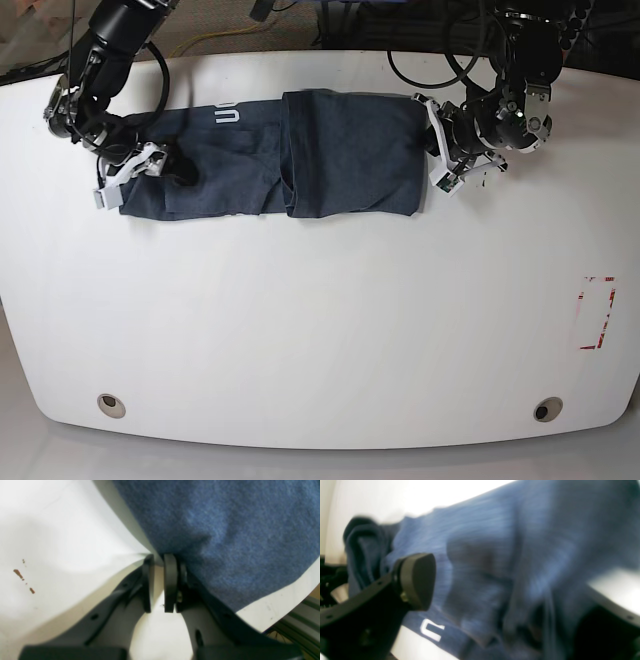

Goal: Fold the T-shirt properly
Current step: 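Grasp both strip ends and fold them inward toward each other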

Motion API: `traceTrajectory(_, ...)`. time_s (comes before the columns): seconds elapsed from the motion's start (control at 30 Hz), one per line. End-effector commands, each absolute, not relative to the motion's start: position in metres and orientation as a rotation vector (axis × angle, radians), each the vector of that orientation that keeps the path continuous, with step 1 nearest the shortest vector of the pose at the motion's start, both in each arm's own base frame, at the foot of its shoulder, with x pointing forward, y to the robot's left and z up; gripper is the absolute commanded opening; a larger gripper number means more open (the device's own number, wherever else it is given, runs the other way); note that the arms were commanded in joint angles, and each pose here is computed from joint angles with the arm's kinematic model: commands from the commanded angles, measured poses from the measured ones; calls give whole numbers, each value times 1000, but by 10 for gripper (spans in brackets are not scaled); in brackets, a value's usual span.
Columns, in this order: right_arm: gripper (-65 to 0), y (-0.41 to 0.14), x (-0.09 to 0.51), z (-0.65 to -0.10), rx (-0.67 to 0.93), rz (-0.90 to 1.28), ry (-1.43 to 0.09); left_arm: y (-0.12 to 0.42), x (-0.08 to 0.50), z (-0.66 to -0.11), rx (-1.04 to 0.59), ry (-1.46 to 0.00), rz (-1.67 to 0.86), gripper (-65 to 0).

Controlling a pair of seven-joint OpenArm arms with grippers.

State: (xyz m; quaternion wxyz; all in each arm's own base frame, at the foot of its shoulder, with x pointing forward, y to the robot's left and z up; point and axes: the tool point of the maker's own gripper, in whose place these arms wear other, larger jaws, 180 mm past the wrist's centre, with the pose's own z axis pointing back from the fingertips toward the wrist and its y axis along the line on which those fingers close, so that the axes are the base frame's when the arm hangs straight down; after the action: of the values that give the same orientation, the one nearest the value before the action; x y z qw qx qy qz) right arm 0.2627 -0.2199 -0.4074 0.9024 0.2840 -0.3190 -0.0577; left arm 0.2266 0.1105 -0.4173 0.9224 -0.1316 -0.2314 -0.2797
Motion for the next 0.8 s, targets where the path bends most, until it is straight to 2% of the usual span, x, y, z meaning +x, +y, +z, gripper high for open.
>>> traceTrajectory(0.0,-246,-228,264,-405,528,-110,-655,115,230,-417,-245,-469,-585,-596)
traceTrajectory(0.07,-387,-228,265,-405,512,-104,-655,114,238,-412,-242,-486,-590,-596)
traceTrajectory(0.13,-564,-231,271,-397,482,-83,-673,115,240,-415,-242,-480,-586,-596)
traceTrajectory(0.2,-650,-234,274,-390,456,-64,-689,116,240,-418,-245,-470,-580,-596)
traceTrajectory(0.53,-650,-250,278,-323,190,120,-775,76,255,-424,-343,-478,-546,-594)
traceTrajectory(0.77,-650,-227,287,-292,152,240,-846,22,266,-422,-441,-479,-592,-594)
